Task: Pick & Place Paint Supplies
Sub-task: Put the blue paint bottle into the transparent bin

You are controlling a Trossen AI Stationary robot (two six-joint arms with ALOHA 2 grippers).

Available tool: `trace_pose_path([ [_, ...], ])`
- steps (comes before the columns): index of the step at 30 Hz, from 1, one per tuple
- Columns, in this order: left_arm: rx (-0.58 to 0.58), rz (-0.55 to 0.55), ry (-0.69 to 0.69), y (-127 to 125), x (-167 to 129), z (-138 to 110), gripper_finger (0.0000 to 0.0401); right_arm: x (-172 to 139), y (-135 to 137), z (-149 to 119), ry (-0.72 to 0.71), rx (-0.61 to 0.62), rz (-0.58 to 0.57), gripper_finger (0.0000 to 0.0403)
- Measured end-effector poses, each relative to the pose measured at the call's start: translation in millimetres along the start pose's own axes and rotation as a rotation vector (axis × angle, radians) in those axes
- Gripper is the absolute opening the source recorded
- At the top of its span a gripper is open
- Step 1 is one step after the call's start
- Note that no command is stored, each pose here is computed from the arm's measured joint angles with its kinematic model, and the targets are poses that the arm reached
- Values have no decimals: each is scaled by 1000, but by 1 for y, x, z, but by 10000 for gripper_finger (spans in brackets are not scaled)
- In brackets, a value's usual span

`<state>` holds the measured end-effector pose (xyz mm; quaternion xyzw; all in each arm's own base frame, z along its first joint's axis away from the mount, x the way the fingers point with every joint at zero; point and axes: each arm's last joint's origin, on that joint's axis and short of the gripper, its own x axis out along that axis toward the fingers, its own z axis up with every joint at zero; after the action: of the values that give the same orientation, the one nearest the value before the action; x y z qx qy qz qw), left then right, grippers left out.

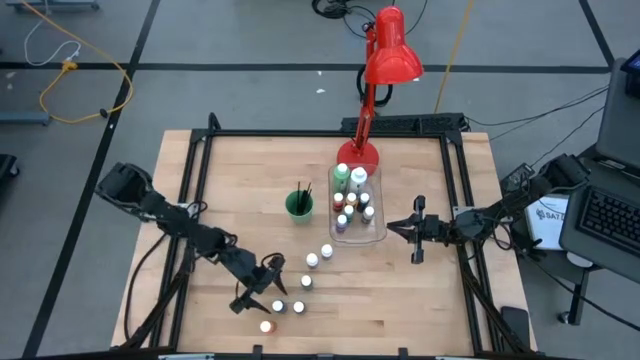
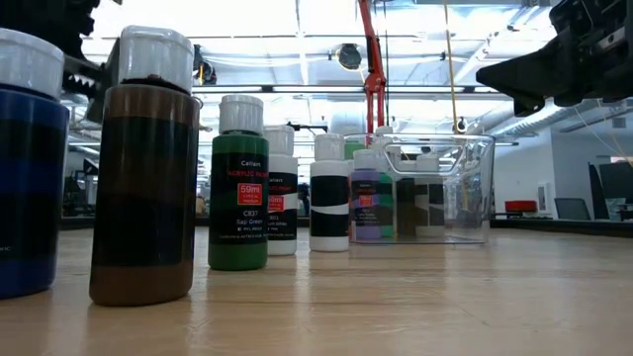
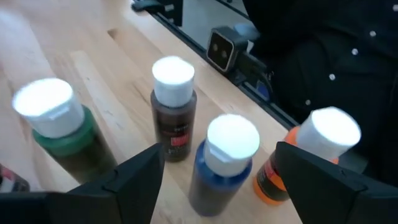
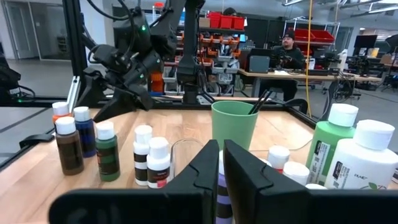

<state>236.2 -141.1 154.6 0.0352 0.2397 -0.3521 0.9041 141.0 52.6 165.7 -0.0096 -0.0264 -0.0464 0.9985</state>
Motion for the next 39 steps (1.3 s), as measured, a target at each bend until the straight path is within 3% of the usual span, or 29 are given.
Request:
trace_pose_path([
  [16, 24, -28, -26, 3, 11, -1, 306, 0, 0, 0, 2, -1, 0, 20],
  [21, 34, -30, -26, 3, 11, -1, 254, 0, 0, 0, 2, -15, 0, 20],
  [29, 86, -63, -28, 2, 11, -2, 101, 0, 0, 0, 2, -15, 0, 20],
  [34, 79, -58, -35, 4, 5, 2, 93, 0, 0, 0, 2, -16, 0, 20],
  [39, 60, 3, -82, 12, -22, 22, 93, 0, 0, 0, 3, -16, 0, 20],
])
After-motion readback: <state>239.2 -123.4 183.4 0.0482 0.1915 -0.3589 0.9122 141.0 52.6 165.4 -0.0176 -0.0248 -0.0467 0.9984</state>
